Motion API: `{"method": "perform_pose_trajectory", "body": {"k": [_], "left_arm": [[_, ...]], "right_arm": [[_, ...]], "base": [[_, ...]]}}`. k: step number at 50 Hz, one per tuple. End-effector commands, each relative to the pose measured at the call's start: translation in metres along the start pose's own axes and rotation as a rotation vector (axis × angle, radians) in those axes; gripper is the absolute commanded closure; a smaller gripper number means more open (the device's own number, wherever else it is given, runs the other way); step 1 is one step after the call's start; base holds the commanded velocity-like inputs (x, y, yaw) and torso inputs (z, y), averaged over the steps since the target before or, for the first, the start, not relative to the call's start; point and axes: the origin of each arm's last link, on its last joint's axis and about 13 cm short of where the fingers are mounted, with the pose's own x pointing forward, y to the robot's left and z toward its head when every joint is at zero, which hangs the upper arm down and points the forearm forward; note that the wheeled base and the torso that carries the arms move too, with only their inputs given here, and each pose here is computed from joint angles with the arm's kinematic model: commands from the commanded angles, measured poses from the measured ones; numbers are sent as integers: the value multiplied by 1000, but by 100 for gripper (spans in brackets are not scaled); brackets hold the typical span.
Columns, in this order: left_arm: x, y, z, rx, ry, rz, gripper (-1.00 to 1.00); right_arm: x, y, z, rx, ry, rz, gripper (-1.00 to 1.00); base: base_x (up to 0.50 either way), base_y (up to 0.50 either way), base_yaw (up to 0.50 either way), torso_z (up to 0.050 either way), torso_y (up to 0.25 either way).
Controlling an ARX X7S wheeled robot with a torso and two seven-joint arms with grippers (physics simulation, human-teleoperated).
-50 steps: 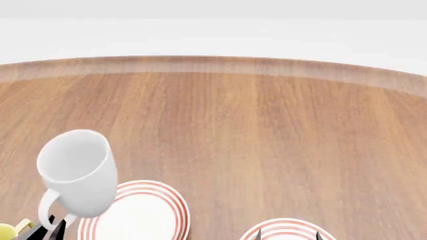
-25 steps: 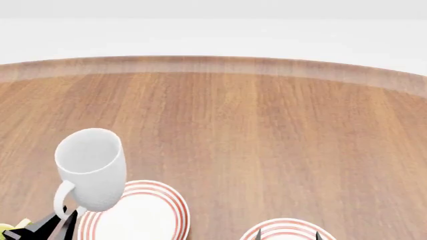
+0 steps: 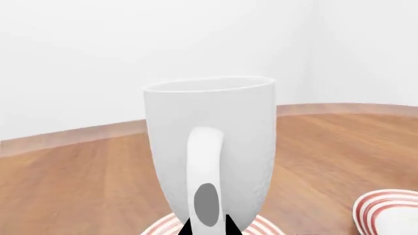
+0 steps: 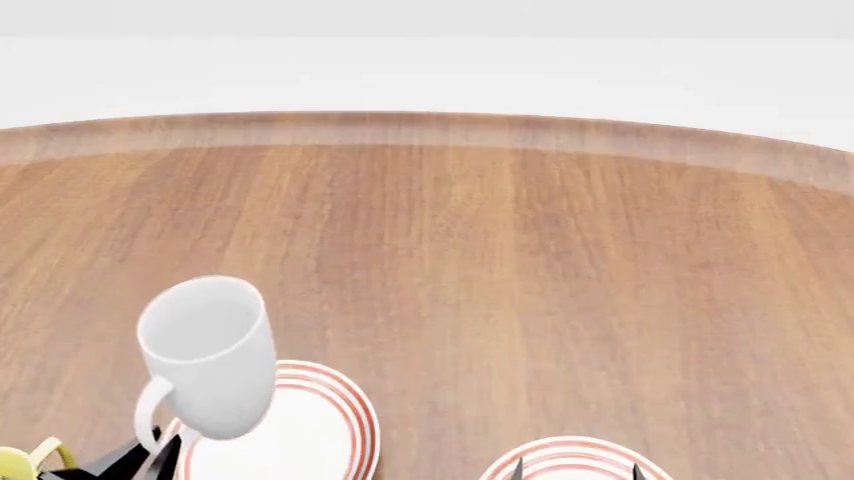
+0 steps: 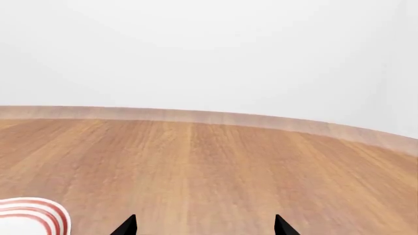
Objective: Put the white mug on the left plate.
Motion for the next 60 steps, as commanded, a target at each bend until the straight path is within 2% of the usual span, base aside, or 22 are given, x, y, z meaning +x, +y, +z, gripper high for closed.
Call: {"method": "perform_pose_trajectory", "body": {"k": [1, 9, 23, 32, 48, 60], "left_arm": [[3, -2, -9, -69, -34, -14, 100], [4, 0, -15, -77, -67, -12, 100], [17, 5, -41, -98, -38, 17, 100], [24, 3, -44, -94, -17, 31, 100], [22, -4, -49, -89, 36, -15, 100], [22, -5, -50, -76, 72, 7, 100]], "right_arm": [[0, 0, 1, 0, -1, 0, -100], [0, 0, 0, -2, 1, 0, -100], [0, 1, 0, -3, 0, 2, -100], [0, 0, -1, -2, 2, 0, -100], [0, 0, -1, -2, 1, -1, -100], [0, 1, 0, -3, 1, 0, -100]], "base": [[0, 0, 0, 0, 0], [0, 0, 0, 0, 0], [0, 0, 0, 0, 0], [0, 0, 0, 0, 1], [0, 0, 0, 0, 0], [0, 0, 0, 0, 1]]}}
